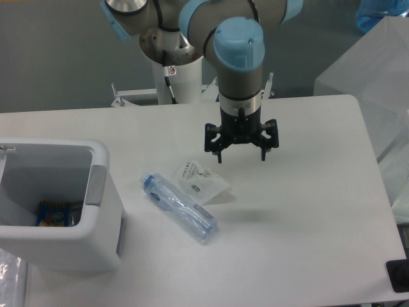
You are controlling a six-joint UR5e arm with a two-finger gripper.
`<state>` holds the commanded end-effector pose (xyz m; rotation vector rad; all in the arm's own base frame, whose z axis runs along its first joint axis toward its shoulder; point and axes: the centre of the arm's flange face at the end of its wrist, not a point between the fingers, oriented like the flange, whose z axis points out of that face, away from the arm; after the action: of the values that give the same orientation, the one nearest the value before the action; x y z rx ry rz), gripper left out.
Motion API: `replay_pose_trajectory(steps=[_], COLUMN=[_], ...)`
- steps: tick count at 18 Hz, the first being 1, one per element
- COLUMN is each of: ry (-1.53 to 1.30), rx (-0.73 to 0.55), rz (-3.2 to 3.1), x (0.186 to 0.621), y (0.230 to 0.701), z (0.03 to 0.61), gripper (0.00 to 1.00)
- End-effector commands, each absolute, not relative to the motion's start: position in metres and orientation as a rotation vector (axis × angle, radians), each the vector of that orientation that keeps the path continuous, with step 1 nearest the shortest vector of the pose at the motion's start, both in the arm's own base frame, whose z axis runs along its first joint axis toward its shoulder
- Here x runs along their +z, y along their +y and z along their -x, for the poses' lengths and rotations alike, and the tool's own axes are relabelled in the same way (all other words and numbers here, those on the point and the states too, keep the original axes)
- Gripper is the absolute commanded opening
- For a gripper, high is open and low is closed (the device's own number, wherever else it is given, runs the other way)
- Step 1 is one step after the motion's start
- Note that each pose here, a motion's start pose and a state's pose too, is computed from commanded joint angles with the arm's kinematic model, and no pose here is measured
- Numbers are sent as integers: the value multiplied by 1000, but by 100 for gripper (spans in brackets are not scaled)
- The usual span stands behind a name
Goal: Place the trash in the trash can
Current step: 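Move the gripper down toward the white wrapper beside the bottle, then lower the gripper onto the white wrapper and close on it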
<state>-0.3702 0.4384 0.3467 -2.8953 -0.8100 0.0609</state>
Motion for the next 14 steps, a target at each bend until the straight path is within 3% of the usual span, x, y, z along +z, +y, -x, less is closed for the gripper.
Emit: replay_pose_trajectory(steps=[4,14], ry=[-892,-1183], rx=[-122,-114], rz=[2874,2826], x=[301,259], y=[454,454], z=[376,383], gripper=[100,100])
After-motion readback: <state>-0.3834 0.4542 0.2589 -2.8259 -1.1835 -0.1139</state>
